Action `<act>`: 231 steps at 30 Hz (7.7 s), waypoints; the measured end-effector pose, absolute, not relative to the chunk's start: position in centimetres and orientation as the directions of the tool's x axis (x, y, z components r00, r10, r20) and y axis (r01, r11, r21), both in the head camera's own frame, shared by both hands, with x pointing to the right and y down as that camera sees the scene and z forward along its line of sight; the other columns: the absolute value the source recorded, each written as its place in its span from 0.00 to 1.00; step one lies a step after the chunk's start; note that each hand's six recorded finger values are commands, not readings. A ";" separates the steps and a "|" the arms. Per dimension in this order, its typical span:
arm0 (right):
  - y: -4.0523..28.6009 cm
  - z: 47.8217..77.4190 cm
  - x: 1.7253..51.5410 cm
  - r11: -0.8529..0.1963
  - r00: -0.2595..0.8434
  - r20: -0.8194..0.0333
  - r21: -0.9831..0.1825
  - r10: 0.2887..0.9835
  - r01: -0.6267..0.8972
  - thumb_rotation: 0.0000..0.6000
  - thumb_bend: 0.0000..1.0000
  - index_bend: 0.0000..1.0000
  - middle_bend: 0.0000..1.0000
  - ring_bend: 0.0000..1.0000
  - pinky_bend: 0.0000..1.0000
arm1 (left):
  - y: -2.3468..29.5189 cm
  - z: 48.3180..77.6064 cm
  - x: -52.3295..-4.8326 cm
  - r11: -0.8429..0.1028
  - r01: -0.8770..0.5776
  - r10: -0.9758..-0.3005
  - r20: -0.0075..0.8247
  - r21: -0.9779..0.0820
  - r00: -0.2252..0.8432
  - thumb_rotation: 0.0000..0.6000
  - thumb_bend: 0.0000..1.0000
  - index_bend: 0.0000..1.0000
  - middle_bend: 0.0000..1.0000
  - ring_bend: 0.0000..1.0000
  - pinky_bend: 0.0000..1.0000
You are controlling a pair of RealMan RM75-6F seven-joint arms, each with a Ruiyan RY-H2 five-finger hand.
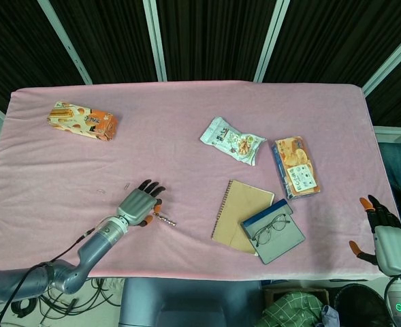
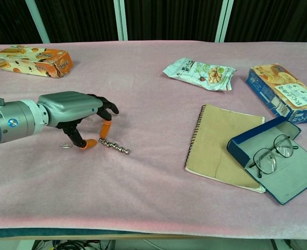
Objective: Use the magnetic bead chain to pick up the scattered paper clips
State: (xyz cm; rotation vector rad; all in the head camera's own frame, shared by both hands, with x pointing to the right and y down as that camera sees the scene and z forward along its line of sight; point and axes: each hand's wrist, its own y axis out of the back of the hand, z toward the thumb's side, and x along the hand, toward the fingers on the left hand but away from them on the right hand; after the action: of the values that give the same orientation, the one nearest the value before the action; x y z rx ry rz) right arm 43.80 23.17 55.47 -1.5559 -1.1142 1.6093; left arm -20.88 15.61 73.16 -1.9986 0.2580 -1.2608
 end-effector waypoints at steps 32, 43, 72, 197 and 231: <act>23.2 55.5 43.9 -0.448 -0.110 -0.460 -0.886 0.881 0.115 1.00 0.16 0.00 0.01 0.08 0.17 | 15.8 74.1 -20.6 -0.696 0.228 -0.525 0.699 -0.681 0.486 1.00 0.40 0.54 0.11 0.00 0.00; 23.2 55.6 43.8 -0.449 -0.109 -0.460 -0.886 0.881 0.114 1.00 0.16 0.00 0.01 0.08 0.17 | 15.5 74.0 -20.7 -0.692 0.217 -0.537 0.692 -0.689 0.482 1.00 0.42 0.55 0.11 0.00 0.00; 23.2 55.6 43.8 -0.450 -0.110 -0.462 -0.885 0.880 0.118 1.00 0.16 0.00 0.01 0.08 0.17 | 12.5 71.2 -20.2 -0.559 0.205 -0.621 0.569 -0.803 0.539 1.00 0.44 0.55 0.11 0.00 0.00; 23.2 55.6 43.7 -0.449 -0.110 -0.461 -0.886 0.880 0.116 1.00 0.16 0.00 0.01 0.08 0.17 | 8.1 70.2 -30.5 -0.529 0.221 -0.753 0.573 -0.819 0.323 1.00 0.44 0.55 0.11 0.00 0.00; 23.2 55.6 43.8 -0.451 -0.112 -0.463 -0.885 0.879 0.116 1.00 0.16 0.00 0.01 0.08 0.17 | 8.3 70.8 -28.7 -0.530 0.205 -0.736 0.566 -0.823 0.371 1.00 0.44 0.55 0.11 0.00 0.00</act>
State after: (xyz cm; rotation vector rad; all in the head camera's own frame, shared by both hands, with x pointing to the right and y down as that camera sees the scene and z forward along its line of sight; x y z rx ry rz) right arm 43.75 23.25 55.58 -1.5570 -1.1147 1.6240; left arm -28.74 8.31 70.81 -1.7283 0.4713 -1.3063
